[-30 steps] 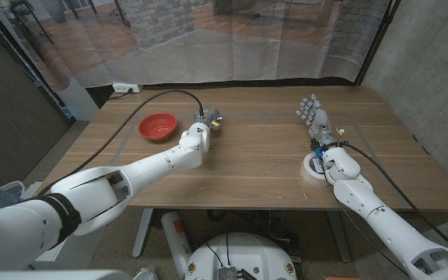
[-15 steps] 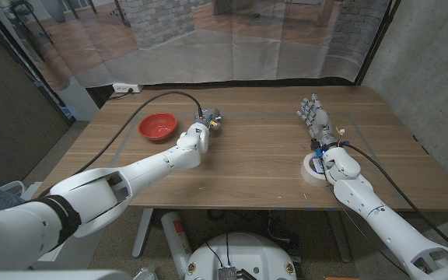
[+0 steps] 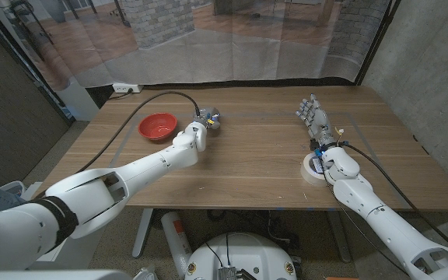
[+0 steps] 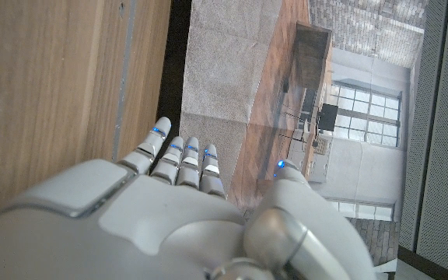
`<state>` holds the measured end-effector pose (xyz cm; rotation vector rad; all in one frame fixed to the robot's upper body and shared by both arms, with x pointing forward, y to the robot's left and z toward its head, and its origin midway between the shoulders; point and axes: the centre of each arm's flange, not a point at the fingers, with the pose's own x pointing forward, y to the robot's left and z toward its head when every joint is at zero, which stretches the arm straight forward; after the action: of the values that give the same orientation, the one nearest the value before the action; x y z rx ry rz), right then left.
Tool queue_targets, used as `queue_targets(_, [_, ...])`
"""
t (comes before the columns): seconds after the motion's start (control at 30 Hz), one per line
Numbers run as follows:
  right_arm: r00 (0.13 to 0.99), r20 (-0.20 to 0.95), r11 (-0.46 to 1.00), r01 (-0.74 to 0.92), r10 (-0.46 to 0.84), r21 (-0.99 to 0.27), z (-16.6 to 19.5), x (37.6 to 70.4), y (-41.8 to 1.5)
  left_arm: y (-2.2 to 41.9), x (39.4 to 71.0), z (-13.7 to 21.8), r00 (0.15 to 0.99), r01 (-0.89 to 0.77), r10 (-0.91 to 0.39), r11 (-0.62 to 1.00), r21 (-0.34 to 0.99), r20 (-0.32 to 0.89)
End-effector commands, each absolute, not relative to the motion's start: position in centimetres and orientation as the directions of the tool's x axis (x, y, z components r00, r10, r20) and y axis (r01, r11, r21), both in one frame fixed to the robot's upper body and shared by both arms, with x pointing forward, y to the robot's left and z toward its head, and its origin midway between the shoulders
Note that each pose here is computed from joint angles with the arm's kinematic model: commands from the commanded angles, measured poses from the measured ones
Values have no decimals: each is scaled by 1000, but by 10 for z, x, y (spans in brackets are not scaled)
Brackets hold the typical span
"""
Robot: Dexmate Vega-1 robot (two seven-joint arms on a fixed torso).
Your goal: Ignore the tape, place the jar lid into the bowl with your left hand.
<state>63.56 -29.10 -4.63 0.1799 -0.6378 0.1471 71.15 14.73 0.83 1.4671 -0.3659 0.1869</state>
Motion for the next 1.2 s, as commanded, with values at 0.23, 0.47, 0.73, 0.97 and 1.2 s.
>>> queue_targets(0.23, [793,604,975,-189,83,115,-44,637,-285,154,717,9,946,-307,-75,103,946,315])
queue_targets(0.47, [796,600,975,-187,78,122,-46,637,-287,151,718,8,944,-310,-79,110,944,320])
queue_targets(0.73, [800,595,974,-188,76,127,-49,638,-288,149,718,6,941,-316,-90,125,941,328])
queue_targets(0.97, [795,602,974,-190,78,126,-46,637,-290,149,713,12,933,-333,-96,142,932,348])
queue_targets(1.2, [792,606,974,-193,81,121,-46,636,-290,150,707,19,924,-348,-105,166,923,368])
